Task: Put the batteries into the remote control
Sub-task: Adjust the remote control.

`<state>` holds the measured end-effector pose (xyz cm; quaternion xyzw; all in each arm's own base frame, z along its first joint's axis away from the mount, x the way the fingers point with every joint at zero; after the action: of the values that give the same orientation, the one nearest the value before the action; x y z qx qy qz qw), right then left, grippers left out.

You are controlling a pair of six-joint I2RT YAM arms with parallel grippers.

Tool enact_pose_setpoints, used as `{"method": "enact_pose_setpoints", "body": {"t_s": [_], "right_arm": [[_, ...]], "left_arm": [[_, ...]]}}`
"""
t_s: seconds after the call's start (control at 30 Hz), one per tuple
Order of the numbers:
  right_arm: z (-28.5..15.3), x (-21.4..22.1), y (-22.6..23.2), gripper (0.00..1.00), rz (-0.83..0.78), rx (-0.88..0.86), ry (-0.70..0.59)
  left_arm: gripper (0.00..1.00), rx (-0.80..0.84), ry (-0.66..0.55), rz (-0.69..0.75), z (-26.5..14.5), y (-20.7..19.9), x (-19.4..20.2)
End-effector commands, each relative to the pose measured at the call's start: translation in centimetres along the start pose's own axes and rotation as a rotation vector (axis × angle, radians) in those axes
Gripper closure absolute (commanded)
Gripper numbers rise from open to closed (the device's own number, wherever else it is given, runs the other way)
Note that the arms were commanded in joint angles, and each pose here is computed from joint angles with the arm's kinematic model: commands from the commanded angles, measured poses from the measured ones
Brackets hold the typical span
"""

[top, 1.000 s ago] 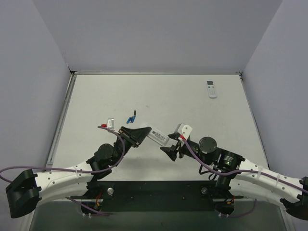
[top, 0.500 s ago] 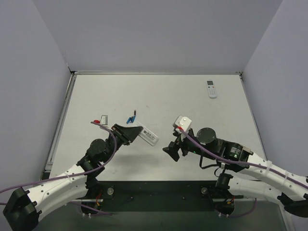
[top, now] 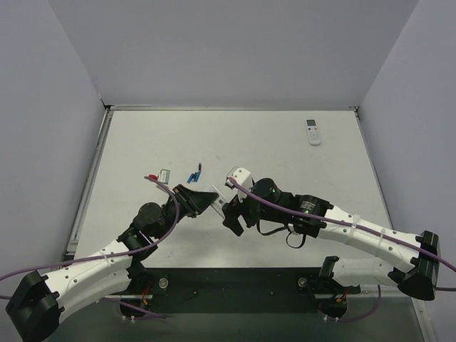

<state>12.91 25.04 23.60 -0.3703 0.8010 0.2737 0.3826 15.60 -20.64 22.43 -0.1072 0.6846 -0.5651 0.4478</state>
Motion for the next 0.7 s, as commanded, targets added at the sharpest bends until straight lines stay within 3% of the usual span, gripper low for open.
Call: {"method": "enact_pose_setpoints", "body": {"t_s": [0.0,0.2,0.3,0.33,0.43,0.47,0.57,0.6,0.67], "right_arm": [[0.4,-1.0,0.6,0.27,0.059,-0.004,-0.019],[1.5,-0.3,0.7,0.42,0.099,-0.003,0.000],[1.8,-0.2,0.8,0.60,0.113,0.000,0.008],[1.8,-0.1,0.8,0.73,0.118,0.001,0.013],[1.7,-0.2,0.8,0.95,0.143,0.011,0.007],[1.7,-0.3,0.8,1.00,0.151,0.022,0.000],[1.7,-0.4,0.9,1.00,0.196,0.038,-0.009],[1.7,-0.5,0.8,1.00,0.209,0.046,-0.013],[1.8,-0.4,1.0,1.00,0.256,0.053,-0.014]], "left_arm": [[1.00,0.126,-0.048,-0.007,0.4,-3.3,-1.6],[1.00,0.130,-0.053,-0.005,0.6,-3.5,-1.8],[1.00,0.126,-0.058,-0.003,0.7,-3.4,-1.8],[1.00,0.126,-0.058,-0.005,0.7,-3.5,-1.8],[0.99,0.111,-0.068,-0.012,0.7,-3.2,-1.9],[0.92,0.104,-0.080,-0.014,0.7,-3.1,-2.0],[0.80,0.082,-0.091,-0.010,0.8,-2.8,-2.0],[0.70,0.064,-0.101,-0.009,0.8,-2.6,-2.1],[0.62,0.053,-0.113,-0.005,0.8,-2.4,-2.2]]}}
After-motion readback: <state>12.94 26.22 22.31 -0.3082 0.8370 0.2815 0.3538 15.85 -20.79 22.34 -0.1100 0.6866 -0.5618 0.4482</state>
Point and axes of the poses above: each gripper's point midway between its finger pads, its own z axis out along the fingers, its own y axis along the line the jaws close on, x = y × z, the point moved 7 cm from there along -z, back along the fingers, and after that the axes turned 3 degrees about z, right-handed, at the moved point
